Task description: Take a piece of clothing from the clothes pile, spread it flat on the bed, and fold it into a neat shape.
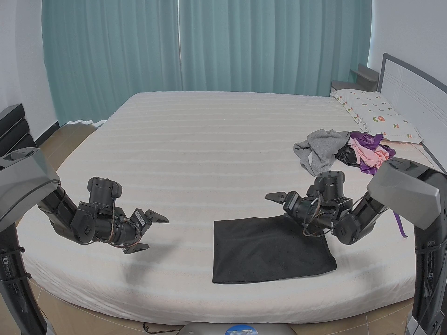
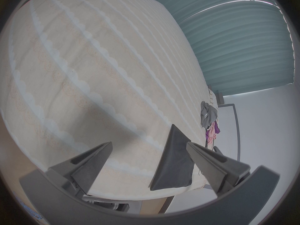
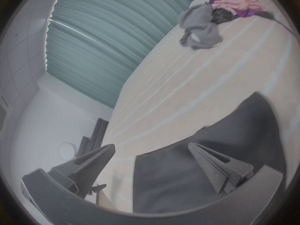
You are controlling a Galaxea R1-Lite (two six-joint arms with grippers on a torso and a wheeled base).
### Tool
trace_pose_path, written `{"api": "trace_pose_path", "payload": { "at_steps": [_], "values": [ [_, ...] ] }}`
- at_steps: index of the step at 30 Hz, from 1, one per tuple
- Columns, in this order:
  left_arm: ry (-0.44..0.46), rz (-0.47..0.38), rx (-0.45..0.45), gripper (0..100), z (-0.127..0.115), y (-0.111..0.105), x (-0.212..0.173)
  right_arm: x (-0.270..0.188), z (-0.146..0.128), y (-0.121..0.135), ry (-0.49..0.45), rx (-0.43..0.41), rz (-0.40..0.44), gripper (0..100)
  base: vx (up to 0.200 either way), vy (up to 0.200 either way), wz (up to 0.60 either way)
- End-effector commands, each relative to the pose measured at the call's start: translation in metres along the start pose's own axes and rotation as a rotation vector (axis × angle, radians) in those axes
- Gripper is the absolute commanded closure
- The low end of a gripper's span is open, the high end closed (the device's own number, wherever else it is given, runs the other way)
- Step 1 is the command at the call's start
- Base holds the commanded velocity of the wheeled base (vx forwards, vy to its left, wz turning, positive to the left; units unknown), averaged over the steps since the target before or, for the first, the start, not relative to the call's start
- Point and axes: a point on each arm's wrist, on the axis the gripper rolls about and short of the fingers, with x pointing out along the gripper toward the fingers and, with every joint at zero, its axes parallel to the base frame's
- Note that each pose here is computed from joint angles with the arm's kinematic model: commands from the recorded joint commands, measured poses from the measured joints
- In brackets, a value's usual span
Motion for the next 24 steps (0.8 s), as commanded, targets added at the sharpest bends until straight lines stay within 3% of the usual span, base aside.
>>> {"api": "trace_pose_path", "payload": {
  "at_steps": [1,5,13,18,24],
  "values": [
    [0.000,0.003,-0.001,0,0.000,0.001,0.000,0.023,-0.023,0.015,0.029,-0.007,0.052,0,0.000,0.000,0.00],
    [-0.008,0.010,-0.002,0,0.000,0.001,0.001,0.026,-0.027,0.021,0.007,-0.027,0.096,0,0.000,0.000,0.00],
    [-0.010,0.015,0.001,0,-0.002,0.001,0.001,0.038,-0.039,0.023,0.047,-0.061,0.105,0,0.000,0.000,0.00],
    [-0.009,0.016,0.000,0,-0.002,0.001,0.001,0.049,-0.042,0.031,0.097,-0.117,0.089,0,0.000,0.000,0.00],
    [-0.010,0.015,0.001,0,-0.002,0.001,0.001,0.057,-0.038,0.035,0.125,-0.126,0.060,0,0.000,0.000,0.00]
  ]
}}
